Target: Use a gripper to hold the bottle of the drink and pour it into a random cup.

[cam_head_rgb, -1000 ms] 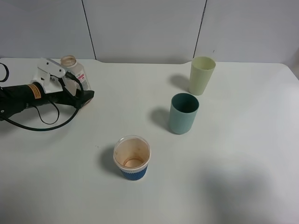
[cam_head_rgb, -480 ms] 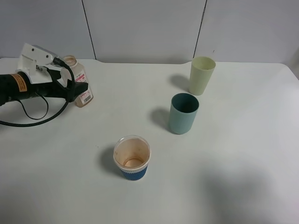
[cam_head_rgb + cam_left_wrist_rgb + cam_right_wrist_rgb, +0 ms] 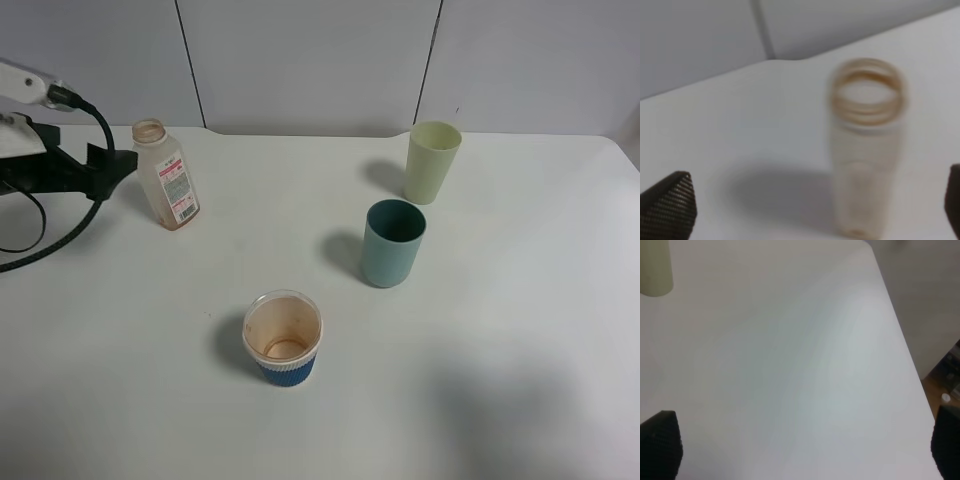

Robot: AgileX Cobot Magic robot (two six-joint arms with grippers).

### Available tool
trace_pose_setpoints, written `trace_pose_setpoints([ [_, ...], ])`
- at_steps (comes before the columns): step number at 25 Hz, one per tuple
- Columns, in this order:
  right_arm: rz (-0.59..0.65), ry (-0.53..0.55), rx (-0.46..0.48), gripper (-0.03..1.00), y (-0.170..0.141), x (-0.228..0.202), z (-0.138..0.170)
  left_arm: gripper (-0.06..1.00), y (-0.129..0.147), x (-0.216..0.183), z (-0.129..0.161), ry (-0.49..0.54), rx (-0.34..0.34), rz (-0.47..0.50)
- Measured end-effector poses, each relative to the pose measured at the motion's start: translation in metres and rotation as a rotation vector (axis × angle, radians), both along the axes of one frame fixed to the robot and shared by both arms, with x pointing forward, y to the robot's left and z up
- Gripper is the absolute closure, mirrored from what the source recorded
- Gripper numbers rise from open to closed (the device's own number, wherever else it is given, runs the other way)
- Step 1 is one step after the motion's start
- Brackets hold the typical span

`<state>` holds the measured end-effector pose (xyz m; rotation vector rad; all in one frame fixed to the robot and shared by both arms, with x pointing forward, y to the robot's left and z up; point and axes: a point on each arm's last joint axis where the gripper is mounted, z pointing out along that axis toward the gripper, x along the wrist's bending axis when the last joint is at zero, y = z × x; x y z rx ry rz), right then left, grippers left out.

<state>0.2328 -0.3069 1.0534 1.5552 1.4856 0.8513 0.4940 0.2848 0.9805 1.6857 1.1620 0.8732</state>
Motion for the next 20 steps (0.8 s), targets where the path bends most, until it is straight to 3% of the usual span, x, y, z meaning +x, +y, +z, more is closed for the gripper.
trace_pose_setpoints([
  [6, 0.000, 0.000, 0.000, -0.02, 0.000, 0.000, 0.000, -0.04, 0.016, -0.030, 0.040, -0.015, 0.010, 0.205],
  [13, 0.000, 0.000, 0.000, -0.02, 0.000, 0.000, 0.000, -0.04, 0.030, -0.073, 0.084, 0.034, 0.087, 0.367],
  [16, 0.000, 0.000, 0.000, -0.02, 0.000, 0.000, 0.000, -0.04, 0.031, -0.091, 0.104, 0.060, 0.103, 0.378],
  [20, 0.000, 0.000, 0.000, -0.02, 0.000, 0.000, 0.000, -0.04, 0.026, -0.115, 0.123, 0.079, 0.076, 0.342],
])
